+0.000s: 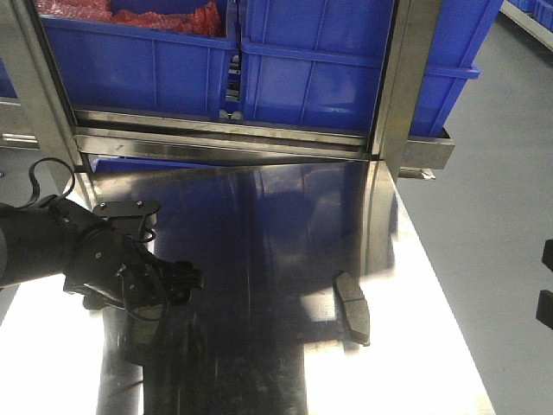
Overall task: Move and align brake pads A on conveyor
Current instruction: 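Lower the left gripper around the dark brake pad and close it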
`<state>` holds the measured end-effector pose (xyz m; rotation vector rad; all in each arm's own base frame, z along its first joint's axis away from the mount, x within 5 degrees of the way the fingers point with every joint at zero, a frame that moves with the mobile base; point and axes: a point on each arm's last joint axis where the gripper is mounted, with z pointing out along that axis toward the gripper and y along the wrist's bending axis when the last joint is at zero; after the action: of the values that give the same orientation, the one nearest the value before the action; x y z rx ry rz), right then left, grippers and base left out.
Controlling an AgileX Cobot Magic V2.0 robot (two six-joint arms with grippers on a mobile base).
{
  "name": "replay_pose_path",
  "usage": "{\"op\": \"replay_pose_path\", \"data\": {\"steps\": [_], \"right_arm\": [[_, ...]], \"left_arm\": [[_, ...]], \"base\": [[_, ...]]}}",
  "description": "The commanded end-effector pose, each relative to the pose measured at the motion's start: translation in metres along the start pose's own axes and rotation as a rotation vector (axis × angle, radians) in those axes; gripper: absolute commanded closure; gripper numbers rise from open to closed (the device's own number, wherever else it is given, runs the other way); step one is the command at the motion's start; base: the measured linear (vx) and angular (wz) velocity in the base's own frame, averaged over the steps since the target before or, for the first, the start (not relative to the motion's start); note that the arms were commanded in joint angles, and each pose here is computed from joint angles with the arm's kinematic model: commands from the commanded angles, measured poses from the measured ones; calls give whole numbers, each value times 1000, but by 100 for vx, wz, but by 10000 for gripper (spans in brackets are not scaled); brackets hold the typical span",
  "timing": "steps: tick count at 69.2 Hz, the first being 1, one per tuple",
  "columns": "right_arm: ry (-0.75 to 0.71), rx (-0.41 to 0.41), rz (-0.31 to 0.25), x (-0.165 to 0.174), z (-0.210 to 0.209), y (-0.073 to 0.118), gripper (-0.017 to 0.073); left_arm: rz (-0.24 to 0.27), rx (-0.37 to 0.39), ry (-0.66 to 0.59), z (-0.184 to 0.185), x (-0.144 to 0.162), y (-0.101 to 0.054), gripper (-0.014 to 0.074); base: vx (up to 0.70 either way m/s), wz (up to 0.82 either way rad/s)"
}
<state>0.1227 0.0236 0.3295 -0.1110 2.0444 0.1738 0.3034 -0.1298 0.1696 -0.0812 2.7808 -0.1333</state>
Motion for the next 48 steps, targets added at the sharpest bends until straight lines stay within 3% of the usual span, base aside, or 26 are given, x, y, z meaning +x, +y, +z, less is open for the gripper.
{"op": "replay_pose_path", "data": {"steps": [1,48], "right_arm": [[-93,-5,-8,-14,-4,1,569],[-93,-5,-8,-14,-4,1,569]], "left_arm": [[-13,50,-82,-18,-12,-7,4],[-8,34,-53,-13,-4,-4,61]], "base": [[0,0],[0,0]]}}
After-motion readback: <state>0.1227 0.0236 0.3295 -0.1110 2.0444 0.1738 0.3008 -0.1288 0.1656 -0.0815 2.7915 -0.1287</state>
